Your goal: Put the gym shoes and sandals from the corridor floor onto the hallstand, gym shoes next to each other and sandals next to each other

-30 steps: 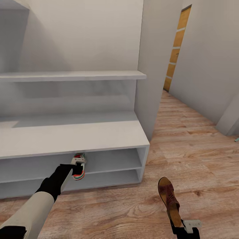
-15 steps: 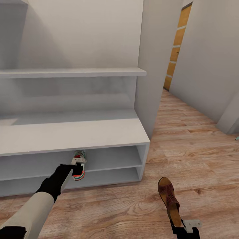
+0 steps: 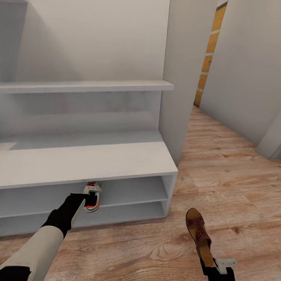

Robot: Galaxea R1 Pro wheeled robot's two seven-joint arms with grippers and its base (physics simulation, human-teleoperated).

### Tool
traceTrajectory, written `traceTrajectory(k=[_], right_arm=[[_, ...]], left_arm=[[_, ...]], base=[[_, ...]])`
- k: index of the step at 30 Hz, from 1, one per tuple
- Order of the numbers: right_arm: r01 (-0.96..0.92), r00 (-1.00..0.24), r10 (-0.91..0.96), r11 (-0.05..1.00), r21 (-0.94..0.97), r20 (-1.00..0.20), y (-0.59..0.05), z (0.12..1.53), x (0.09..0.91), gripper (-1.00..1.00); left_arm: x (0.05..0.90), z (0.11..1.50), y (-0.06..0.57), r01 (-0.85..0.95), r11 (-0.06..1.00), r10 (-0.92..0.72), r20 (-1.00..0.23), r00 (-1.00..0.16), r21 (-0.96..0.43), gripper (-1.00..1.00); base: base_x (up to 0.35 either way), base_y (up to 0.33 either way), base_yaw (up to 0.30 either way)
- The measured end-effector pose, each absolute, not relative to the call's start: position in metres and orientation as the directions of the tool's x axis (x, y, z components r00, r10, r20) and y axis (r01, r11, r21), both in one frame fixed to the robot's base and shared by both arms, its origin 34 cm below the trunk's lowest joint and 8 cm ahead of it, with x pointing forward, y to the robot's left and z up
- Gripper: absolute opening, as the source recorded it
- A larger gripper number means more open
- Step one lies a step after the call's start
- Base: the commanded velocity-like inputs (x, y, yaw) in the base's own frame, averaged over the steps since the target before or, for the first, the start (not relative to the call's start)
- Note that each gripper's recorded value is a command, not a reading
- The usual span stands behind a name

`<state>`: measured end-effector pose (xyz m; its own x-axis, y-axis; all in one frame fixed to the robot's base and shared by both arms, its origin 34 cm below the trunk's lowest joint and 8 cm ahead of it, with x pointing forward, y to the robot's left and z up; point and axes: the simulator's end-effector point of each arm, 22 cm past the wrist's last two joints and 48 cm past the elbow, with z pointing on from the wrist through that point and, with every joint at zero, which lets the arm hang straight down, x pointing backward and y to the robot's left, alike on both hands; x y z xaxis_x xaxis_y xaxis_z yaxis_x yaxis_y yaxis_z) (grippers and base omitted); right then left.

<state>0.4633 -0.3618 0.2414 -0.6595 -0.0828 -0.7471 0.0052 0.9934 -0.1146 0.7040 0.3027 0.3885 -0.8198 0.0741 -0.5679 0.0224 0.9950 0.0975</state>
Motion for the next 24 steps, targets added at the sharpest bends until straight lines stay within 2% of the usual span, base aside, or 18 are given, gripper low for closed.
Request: traceTrajectory(k=[6,14,24], right_arm=[[0.005,-0.66,-0.083,0.993,-0.115,-0.747,-0.3618,0.2414,0.4631,-1.0],[0.005,-0.66,-0.083,0.993,-0.115,-0.747,-0.3618,0.2414,0.4631,-1.0],[0.005,-0.659,-0.083,0.993,-0.115,-0.747,-0.3618,0.2415,0.4635,-1.0]], left_arm=[[0.7047,0.3892,0.3028,0.022,0.995,0.074,-0.569,-0.819,0.098,-1.0],[0.7047,0.3893,0.303,0.021,0.995,0.073,-0.569,-0.819,0.097,-1.0],[0.7052,0.3894,0.3034,0.021,0.995,0.073,-0.572,-0.817,0.098,-1.0]], base=[[0.022,0.0,0.0],[0.125,0.0,0.0],[0.014,0.0,0.0]])
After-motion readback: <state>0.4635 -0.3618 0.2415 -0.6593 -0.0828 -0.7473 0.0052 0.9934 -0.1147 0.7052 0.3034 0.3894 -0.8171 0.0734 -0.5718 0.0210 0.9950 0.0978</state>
